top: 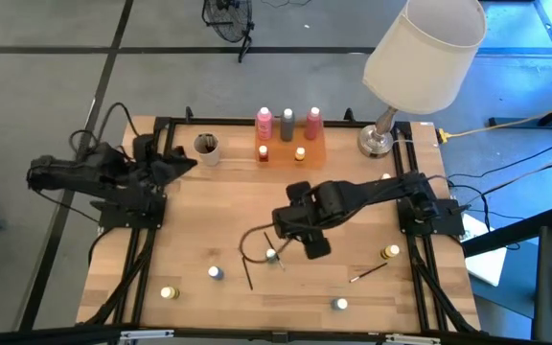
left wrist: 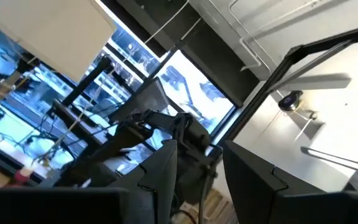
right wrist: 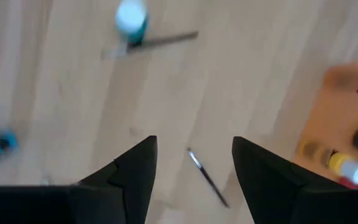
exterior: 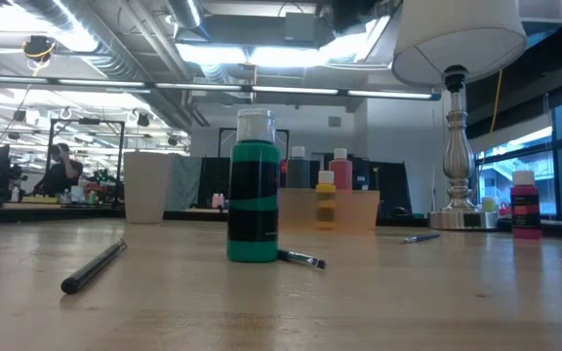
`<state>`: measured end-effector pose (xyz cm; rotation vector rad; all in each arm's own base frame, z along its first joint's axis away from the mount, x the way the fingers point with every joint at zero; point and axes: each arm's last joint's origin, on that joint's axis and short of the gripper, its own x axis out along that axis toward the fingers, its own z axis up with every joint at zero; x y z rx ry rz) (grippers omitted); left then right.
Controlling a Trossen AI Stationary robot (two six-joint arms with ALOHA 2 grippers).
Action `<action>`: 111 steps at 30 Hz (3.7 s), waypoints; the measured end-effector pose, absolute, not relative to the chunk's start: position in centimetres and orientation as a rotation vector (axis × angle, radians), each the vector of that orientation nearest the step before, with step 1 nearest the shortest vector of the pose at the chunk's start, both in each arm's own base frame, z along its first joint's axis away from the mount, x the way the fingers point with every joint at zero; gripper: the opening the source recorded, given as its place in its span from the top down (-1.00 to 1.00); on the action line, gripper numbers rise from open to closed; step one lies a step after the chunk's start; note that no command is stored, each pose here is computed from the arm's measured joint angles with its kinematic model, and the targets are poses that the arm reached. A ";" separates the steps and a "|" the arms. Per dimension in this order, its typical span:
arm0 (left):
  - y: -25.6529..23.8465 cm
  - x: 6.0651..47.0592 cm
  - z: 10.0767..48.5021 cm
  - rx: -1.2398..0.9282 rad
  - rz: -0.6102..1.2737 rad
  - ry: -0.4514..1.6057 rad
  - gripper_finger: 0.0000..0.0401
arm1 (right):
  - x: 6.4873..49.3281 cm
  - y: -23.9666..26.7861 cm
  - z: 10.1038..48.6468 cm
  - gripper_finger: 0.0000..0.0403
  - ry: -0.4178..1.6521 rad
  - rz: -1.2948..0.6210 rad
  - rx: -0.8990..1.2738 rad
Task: Pick & Place Paint Supplies
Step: Put the silver paint brush into the white cup
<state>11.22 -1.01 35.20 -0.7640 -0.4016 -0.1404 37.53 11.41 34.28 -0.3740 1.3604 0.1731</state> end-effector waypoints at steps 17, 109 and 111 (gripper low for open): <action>-6.9 16.7 33.9 -0.650 -0.050 -0.407 0.37 | 33.2 10.9 30.4 -0.06 1.570 0.513 -0.453; -7.5 17.7 32.4 -0.630 0.170 -0.329 0.37 | 33.7 2.4 14.9 0.11 1.473 0.542 -0.530; -7.5 17.7 32.4 -0.630 0.171 -0.329 0.37 | 33.7 2.4 14.7 0.11 1.472 0.556 -0.518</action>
